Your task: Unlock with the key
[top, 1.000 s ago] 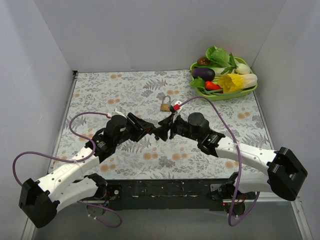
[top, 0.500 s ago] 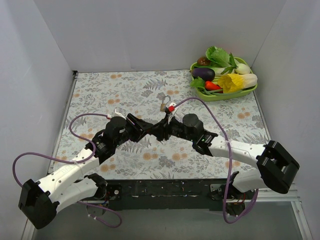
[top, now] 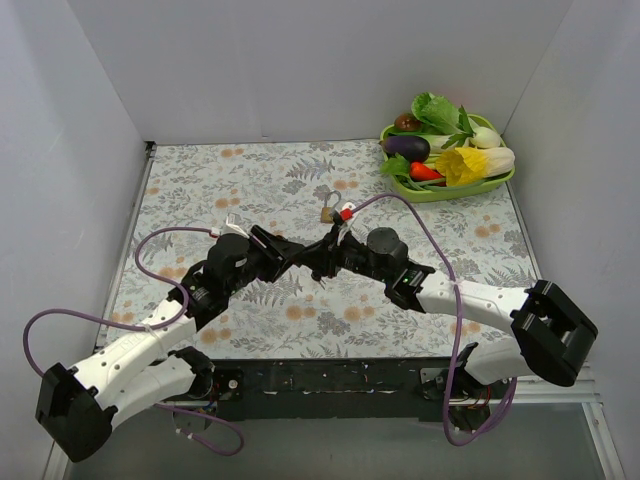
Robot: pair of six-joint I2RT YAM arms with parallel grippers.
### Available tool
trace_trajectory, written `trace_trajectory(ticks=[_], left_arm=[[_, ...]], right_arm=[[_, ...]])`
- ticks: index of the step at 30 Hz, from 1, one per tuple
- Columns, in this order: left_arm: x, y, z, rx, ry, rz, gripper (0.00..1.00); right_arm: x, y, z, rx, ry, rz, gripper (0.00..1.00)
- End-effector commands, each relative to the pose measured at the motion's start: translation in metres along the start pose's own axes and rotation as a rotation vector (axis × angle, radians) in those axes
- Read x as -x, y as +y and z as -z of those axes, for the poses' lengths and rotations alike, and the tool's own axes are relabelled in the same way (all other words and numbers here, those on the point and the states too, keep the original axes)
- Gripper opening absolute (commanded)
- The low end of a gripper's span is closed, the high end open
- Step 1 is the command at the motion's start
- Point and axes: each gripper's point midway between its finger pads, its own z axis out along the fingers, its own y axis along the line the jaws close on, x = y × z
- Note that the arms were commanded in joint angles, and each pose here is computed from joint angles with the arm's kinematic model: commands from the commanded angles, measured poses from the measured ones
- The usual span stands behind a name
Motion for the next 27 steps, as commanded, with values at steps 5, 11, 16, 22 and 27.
trace_trajectory(ticks=[5, 11, 16, 22, 27], left_arm=[[0.01, -0.04, 0.015, -0.111, -0.026, 0.17, 0.58], [0.012, -0.038, 0.016, -0.108, -0.041, 0.16, 0.8], [0.018, -0.024, 0.018, -0.039, -0.082, 0.131, 0.95], [0.039, -0.02, 0.04, -0.002, -0.188, -0.073, 0.95], [0.029, -0.05, 0.053, -0.227, -0.163, -0.418, 0.93]], right_arm=[[0.019, 0.007, 0.007, 0.014, -0.085, 0.024, 0.01], [0.018, 0.006, 0.01, 0.014, -0.086, 0.019, 0.01], [0.017, 0.005, 0.014, -0.002, -0.082, 0.015, 0.01], [0.009, 0.003, 0.027, 0.007, -0.037, 0.013, 0.01], [0.005, 0.015, 0.039, 0.069, 0.027, -0.024, 0.01]])
